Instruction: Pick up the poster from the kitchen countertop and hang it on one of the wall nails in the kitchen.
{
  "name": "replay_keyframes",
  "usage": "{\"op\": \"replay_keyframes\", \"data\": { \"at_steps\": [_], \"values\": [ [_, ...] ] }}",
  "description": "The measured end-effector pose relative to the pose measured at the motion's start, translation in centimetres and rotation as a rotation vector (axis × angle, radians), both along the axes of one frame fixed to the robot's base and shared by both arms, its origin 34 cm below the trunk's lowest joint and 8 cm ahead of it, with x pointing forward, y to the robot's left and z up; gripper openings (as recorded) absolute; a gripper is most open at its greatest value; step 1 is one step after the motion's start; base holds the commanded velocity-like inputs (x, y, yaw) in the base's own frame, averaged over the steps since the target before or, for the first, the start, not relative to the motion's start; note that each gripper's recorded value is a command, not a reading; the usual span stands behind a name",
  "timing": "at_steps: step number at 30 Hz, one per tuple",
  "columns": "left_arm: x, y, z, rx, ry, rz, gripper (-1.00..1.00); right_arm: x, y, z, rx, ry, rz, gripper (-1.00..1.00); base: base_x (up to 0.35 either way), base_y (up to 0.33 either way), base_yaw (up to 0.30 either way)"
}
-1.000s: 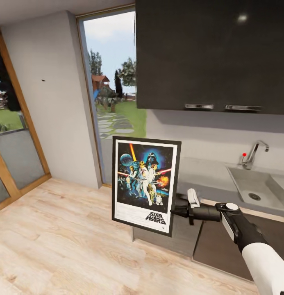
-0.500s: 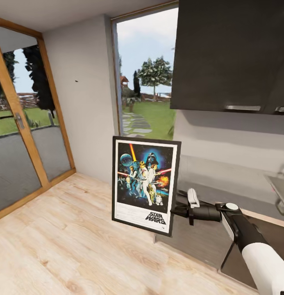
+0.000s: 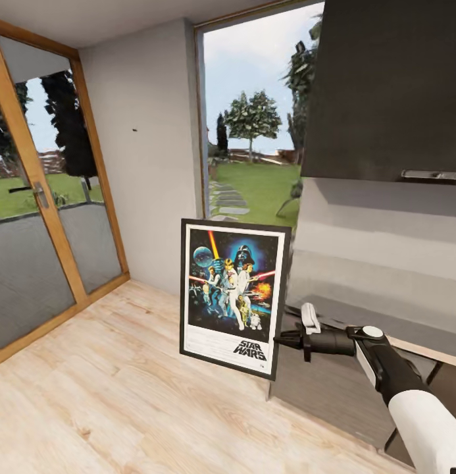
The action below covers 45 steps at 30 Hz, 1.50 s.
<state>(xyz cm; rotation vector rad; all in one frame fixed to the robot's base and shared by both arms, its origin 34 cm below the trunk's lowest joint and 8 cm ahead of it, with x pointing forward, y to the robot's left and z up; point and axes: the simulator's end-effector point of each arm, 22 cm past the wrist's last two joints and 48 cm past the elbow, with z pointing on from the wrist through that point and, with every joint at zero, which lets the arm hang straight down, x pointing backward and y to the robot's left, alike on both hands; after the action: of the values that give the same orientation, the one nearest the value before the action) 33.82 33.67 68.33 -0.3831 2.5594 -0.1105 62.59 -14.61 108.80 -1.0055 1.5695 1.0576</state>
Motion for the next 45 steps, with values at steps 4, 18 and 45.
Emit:
{"op": "replay_keyframes", "data": {
  "at_steps": [4,18,45],
  "values": [
    [0.00,0.00,0.00,0.000,0.000,0.000,1.00,-0.01,0.00,-0.02,0.000,0.000,0.000,-1.00,0.199,0.314,0.000],
    [0.00,0.02,0.00,0.000,0.000,0.001,1.00,-0.01,0.01,-0.03,0.000,0.002,0.000,-1.00,0.199,0.314,0.000],
    [0.00,0.01,0.00,0.000,0.000,0.001,1.00,0.00,0.10,-0.04,0.000,0.002,0.000,-1.00,0.199,0.314,0.000]
  ]
}}
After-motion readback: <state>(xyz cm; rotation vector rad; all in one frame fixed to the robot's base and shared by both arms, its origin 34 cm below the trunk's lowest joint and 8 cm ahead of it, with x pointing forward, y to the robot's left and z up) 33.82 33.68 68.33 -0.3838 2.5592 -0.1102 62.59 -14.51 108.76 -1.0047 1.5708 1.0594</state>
